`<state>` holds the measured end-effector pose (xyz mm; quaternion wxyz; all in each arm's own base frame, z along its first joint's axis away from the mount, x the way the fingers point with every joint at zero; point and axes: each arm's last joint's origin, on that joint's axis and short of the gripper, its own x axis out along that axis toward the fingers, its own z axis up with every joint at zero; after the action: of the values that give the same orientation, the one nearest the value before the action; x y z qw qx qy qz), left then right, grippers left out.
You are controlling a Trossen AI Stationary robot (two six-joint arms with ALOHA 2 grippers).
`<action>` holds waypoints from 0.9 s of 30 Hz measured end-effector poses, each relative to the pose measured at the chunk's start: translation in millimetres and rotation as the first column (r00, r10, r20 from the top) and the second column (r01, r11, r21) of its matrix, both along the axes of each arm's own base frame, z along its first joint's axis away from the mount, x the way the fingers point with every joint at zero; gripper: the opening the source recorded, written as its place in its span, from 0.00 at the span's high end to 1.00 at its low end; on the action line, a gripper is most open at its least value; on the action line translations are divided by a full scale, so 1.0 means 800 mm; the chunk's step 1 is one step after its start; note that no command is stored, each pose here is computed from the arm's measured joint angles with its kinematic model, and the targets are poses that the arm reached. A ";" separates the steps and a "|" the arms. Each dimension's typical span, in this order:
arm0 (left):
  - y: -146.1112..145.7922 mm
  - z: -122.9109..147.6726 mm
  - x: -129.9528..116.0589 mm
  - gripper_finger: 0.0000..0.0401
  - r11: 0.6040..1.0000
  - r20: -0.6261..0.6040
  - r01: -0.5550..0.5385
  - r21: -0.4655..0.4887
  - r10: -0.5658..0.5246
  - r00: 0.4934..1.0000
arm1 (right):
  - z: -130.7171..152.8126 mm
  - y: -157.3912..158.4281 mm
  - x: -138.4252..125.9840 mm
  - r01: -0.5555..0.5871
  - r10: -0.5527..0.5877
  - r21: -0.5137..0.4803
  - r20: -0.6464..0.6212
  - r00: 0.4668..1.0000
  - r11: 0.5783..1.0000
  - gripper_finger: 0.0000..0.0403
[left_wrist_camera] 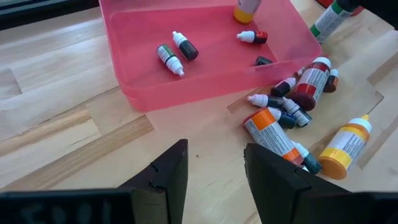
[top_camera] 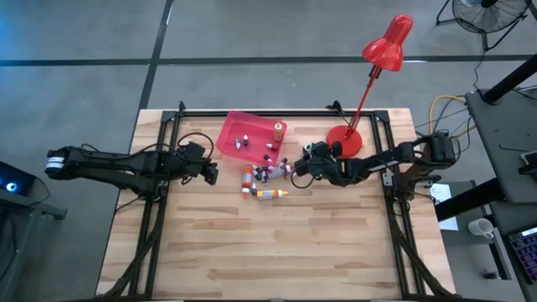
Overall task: Pick & Place food coloring
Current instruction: Put the big green food coloring bottle into the red bin
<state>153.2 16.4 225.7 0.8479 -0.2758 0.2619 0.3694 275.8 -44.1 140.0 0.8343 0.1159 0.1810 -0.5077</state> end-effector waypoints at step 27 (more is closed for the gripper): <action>0.000 0.001 0.001 0.67 1.000 0.008 -0.002 0.001 0.002 1.000 | 0.057 0.012 -0.049 -0.347 0.380 0.189 -0.183 0.907 0.919 0.26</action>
<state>153.7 16.5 226.2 0.8488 -0.2770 0.2579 0.3692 236.3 -34.8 185.4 0.8784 0.0876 0.3271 -0.3373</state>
